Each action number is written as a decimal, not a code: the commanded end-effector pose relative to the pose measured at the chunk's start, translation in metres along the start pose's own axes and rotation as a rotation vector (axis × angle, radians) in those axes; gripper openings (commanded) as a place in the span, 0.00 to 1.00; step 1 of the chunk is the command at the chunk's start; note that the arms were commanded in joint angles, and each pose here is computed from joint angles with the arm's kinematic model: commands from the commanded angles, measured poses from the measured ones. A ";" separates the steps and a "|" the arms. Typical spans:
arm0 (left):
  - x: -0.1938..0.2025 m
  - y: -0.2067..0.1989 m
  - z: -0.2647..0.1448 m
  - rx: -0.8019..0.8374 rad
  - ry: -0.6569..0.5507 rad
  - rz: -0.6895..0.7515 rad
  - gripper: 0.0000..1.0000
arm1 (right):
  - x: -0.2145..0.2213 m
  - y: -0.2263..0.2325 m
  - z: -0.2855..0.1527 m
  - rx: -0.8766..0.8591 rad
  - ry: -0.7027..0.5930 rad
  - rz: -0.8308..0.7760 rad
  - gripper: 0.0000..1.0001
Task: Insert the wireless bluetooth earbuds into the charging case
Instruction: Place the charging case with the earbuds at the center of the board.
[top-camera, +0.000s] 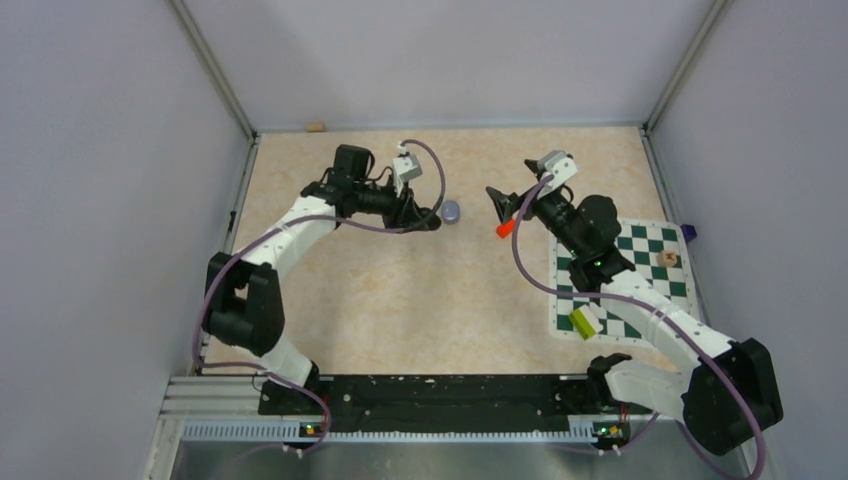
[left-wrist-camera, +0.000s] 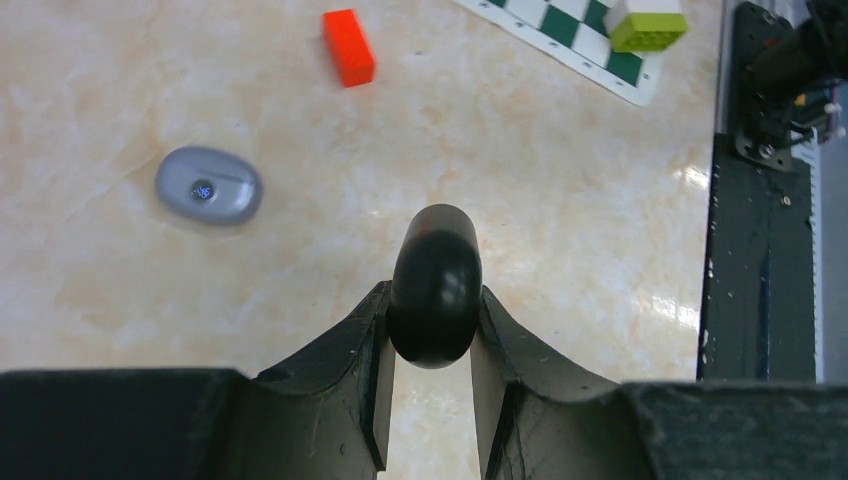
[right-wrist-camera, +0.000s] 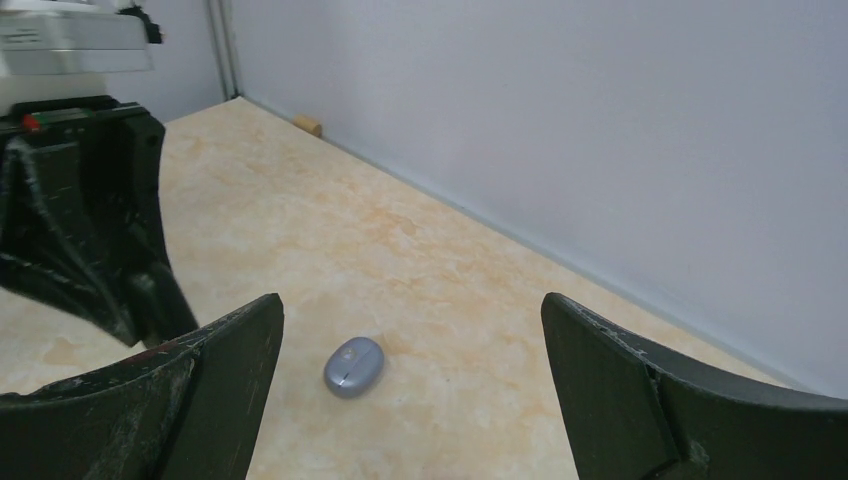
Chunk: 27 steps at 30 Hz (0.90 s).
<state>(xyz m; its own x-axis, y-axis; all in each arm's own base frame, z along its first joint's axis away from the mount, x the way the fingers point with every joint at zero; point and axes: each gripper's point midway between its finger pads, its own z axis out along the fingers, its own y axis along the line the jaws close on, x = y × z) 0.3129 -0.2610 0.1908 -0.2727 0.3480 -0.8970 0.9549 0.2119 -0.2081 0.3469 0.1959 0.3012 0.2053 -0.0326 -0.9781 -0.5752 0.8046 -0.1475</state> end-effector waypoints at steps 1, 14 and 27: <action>-0.007 0.048 -0.013 -0.088 -0.022 -0.192 0.00 | -0.017 -0.015 -0.002 0.069 -0.046 0.001 0.99; 0.020 0.106 -0.020 -0.170 -0.046 -0.464 0.00 | -0.012 -0.014 -0.002 0.056 -0.036 0.000 0.99; 0.048 0.147 -0.007 -0.210 -0.057 -0.732 0.00 | -0.009 -0.015 -0.003 0.049 -0.036 -0.010 0.99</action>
<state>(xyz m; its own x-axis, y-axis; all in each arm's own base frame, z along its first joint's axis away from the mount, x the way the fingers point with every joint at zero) 0.4195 -0.2058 0.1134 -0.8156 0.0507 -0.5764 0.5157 0.5154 -0.6844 0.3522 0.1865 0.3011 0.2027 -0.0382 -0.9785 -0.5413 0.8284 -0.1444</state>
